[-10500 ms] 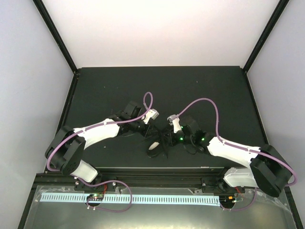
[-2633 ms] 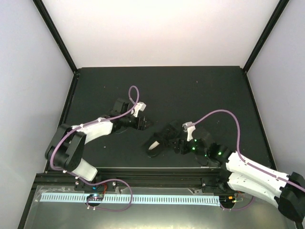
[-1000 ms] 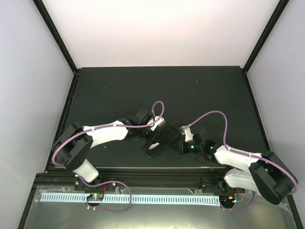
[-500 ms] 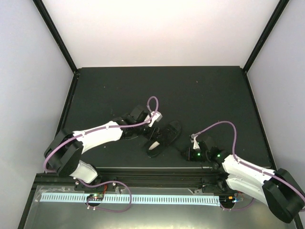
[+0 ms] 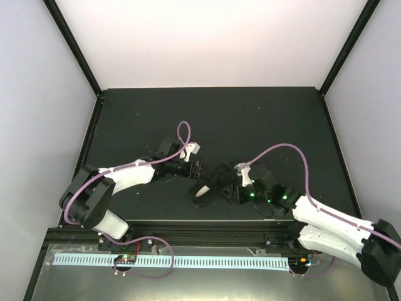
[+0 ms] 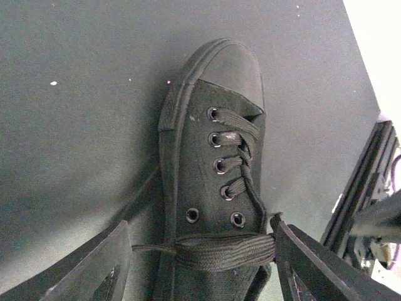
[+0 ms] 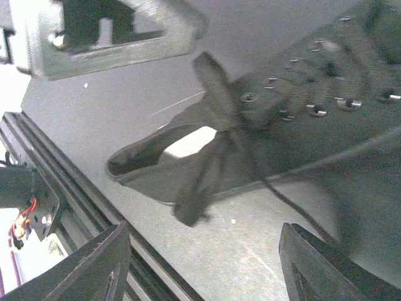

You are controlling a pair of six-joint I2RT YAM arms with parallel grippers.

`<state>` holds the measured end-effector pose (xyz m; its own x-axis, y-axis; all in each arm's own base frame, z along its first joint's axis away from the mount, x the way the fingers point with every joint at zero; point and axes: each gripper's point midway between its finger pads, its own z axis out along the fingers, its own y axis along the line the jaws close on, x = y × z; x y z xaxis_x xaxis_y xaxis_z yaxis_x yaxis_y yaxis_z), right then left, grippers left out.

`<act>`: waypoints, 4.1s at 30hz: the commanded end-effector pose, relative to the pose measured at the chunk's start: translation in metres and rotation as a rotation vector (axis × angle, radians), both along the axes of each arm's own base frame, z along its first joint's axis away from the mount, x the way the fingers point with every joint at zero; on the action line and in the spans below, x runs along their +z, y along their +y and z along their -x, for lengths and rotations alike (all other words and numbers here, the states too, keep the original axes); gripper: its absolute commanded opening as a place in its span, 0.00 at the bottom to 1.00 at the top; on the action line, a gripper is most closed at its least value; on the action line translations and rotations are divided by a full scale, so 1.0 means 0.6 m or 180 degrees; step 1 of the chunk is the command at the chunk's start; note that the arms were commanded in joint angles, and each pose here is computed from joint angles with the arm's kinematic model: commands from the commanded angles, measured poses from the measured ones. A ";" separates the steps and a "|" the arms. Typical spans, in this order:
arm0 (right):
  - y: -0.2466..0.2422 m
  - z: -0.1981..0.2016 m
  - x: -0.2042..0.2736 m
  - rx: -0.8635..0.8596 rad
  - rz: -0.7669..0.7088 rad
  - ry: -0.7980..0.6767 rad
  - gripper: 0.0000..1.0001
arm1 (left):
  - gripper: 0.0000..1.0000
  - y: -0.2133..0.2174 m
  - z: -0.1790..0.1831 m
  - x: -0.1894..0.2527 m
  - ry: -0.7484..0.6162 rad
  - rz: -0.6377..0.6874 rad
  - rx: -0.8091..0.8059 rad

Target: Tie the shoes

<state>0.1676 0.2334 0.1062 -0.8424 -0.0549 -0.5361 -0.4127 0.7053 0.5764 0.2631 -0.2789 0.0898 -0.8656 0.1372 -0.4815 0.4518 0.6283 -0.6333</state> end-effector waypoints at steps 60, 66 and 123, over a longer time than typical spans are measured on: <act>0.005 0.041 -0.110 0.0024 0.0685 0.0423 0.02 | 0.02 0.040 -0.064 0.007 -0.0367 -0.0173 0.0444; 0.005 0.046 -0.137 0.0037 0.0680 0.0480 0.01 | 0.01 0.065 -0.065 -0.006 -0.0392 -0.0270 0.0613; -0.487 -0.331 0.089 -0.3283 0.1356 -0.2192 1.00 | 0.98 0.513 -0.178 0.110 -0.2387 -0.0950 0.2746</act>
<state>0.3505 -0.0461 0.1038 -0.3846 0.2545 -0.8873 0.2926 0.9453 0.1442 0.3495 0.0295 0.1181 -0.3873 -0.2946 -0.8736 -0.0460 0.9526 -0.3008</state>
